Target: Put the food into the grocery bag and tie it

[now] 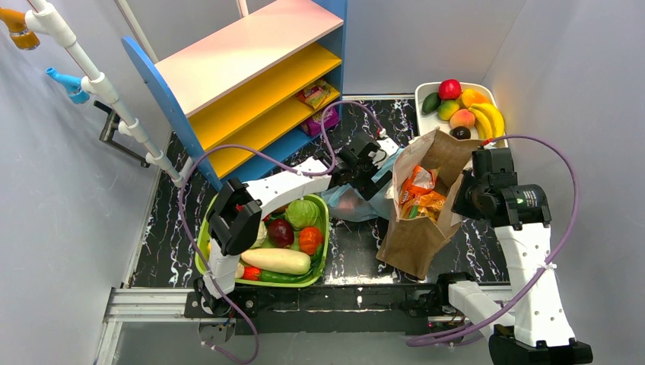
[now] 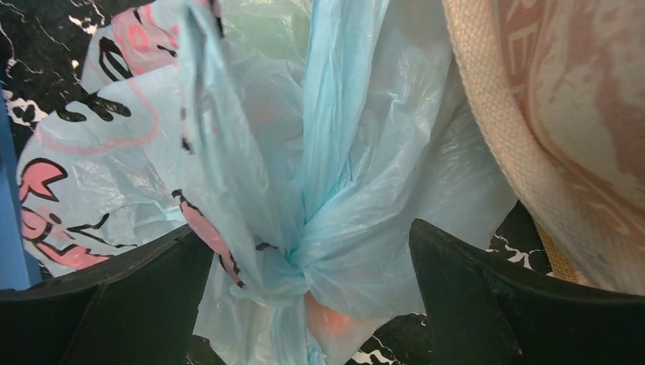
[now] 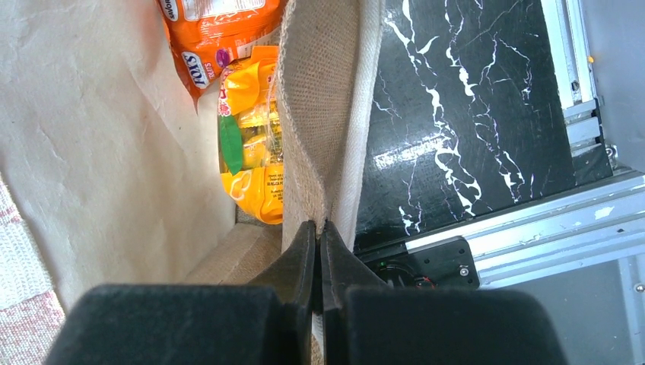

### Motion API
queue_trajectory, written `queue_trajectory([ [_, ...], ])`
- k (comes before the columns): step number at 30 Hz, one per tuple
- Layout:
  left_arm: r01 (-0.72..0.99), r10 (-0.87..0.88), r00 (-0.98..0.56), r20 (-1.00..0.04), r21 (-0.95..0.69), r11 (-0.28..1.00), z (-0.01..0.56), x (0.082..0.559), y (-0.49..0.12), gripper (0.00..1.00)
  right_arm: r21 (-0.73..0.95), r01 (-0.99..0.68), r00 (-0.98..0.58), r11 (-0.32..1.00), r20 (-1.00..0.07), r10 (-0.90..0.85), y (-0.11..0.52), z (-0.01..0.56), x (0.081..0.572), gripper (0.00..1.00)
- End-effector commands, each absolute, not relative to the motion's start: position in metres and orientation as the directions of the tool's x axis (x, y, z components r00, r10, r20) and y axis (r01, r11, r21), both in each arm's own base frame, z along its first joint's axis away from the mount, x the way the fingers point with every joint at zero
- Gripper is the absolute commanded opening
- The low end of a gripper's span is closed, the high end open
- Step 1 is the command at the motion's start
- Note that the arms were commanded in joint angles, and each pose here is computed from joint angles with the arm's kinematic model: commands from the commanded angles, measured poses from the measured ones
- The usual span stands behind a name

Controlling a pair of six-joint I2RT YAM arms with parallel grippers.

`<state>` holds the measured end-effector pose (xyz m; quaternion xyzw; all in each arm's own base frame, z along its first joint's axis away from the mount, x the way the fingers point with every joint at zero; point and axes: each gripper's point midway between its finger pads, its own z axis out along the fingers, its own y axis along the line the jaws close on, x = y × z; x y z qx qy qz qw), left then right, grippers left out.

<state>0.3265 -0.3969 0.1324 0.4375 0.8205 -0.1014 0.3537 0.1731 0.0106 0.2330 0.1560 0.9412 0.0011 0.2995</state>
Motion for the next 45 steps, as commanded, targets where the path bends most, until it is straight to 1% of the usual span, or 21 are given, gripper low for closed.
queue_trajectory([
  [1, 0.778, 0.639, -0.401, -0.657, 0.123, 0.616, 0.121, 0.324, -0.398, 0.98, 0.083, 0.272, -0.770, 0.959, -0.579, 0.268, 0.011, 0.231, 0.175, 0.01],
  [7, 0.756, 0.639, -0.441, -0.630, 0.122, 0.643, 0.103, 0.326, -0.395, 0.98, 0.077, 0.263, -0.770, 0.962, -0.584, 0.257, 0.011, 0.229, 0.172, 0.01],
  [8, 0.754, 0.638, -0.448, -0.626, 0.120, 0.646, 0.101, 0.325, -0.394, 0.98, 0.078, 0.263, -0.769, 0.962, -0.585, 0.257, 0.011, 0.229, 0.171, 0.01],
  [9, 0.753, 0.638, -0.454, -0.622, 0.115, 0.648, 0.098, 0.324, -0.394, 0.95, 0.076, 0.263, -0.770, 0.962, -0.585, 0.256, 0.011, 0.228, 0.171, 0.01],
  [10, 0.753, 0.638, -0.459, -0.618, 0.111, 0.649, 0.096, 0.323, -0.394, 0.90, 0.075, 0.262, -0.770, 0.962, -0.585, 0.255, 0.011, 0.228, 0.170, 0.01],
  [11, 0.751, 0.637, -0.463, -0.616, 0.109, 0.651, 0.095, 0.322, -0.393, 0.81, 0.077, 0.262, -0.769, 0.962, -0.585, 0.256, 0.011, 0.227, 0.170, 0.01],
  [12, 0.749, 0.636, -0.465, -0.616, 0.110, 0.654, 0.095, 0.322, -0.392, 0.65, 0.077, 0.261, -0.770, 0.962, -0.585, 0.255, 0.011, 0.227, 0.170, 0.01],
  [13, 0.739, 0.628, -0.477, -0.615, 0.107, 0.666, 0.094, 0.322, -0.391, 0.53, 0.078, 0.261, -0.770, 0.962, -0.585, 0.256, 0.011, 0.226, 0.169, 0.01],
  [15, 0.723, 0.608, -0.496, -0.619, 0.093, 0.685, 0.096, 0.322, -0.391, 0.36, 0.077, 0.260, -0.769, 0.962, -0.586, 0.255, 0.011, 0.226, 0.169, 0.01],
  [16, 0.724, 0.607, -0.497, -0.619, 0.089, 0.684, 0.097, 0.322, -0.391, 0.33, 0.079, 0.260, -0.768, 0.962, -0.587, 0.256, 0.011, 0.226, 0.169, 0.01],
  [20, 0.707, 0.589, -0.522, -0.617, 0.074, 0.704, 0.097, 0.318, -0.387, 0.29, 0.078, 0.260, -0.765, 0.962, -0.592, 0.255, 0.011, 0.226, 0.168, 0.01],
  [25, 0.689, 0.560, -0.543, -0.625, 0.049, 0.723, 0.111, 0.313, -0.384, 0.05, 0.084, 0.261, -0.755, 0.962, -0.603, 0.258, 0.010, 0.227, 0.166, 0.01],
  [26, 0.681, 0.552, -0.548, -0.628, 0.048, 0.731, 0.114, 0.313, -0.382, 0.01, 0.087, 0.259, -0.754, 0.962, -0.605, 0.258, 0.010, 0.228, 0.166, 0.01],
  [27, 0.674, 0.544, -0.550, -0.634, 0.047, 0.737, 0.118, 0.313, -0.381, 0.00, 0.091, 0.257, -0.750, 0.962, -0.609, 0.258, 0.011, 0.229, 0.166, 0.01],
  [31, 0.660, 0.517, -0.557, -0.650, 0.032, 0.751, 0.132, 0.309, -0.376, 0.00, 0.097, 0.257, -0.744, 0.961, -0.615, 0.261, 0.010, 0.235, 0.164, 0.01],
  [37, 0.633, 0.451, -0.557, -0.698, -0.005, 0.774, 0.174, 0.299, -0.363, 0.00, 0.137, 0.286, -0.723, 0.949, -0.619, 0.307, 0.012, 0.244, 0.156, 0.01],
  [42, 0.618, 0.353, -0.581, -0.733, -0.116, 0.777, 0.221, 0.279, -0.353, 0.00, 0.226, 0.296, -0.735, 0.928, -0.567, 0.372, 0.027, 0.258, 0.145, 0.01],
  [45, 0.567, 0.251, -0.595, -0.764, -0.177, 0.805, 0.257, 0.270, -0.338, 0.00, 0.274, 0.298, -0.762, 0.914, -0.509, 0.401, 0.038, 0.257, 0.136, 0.01],
])
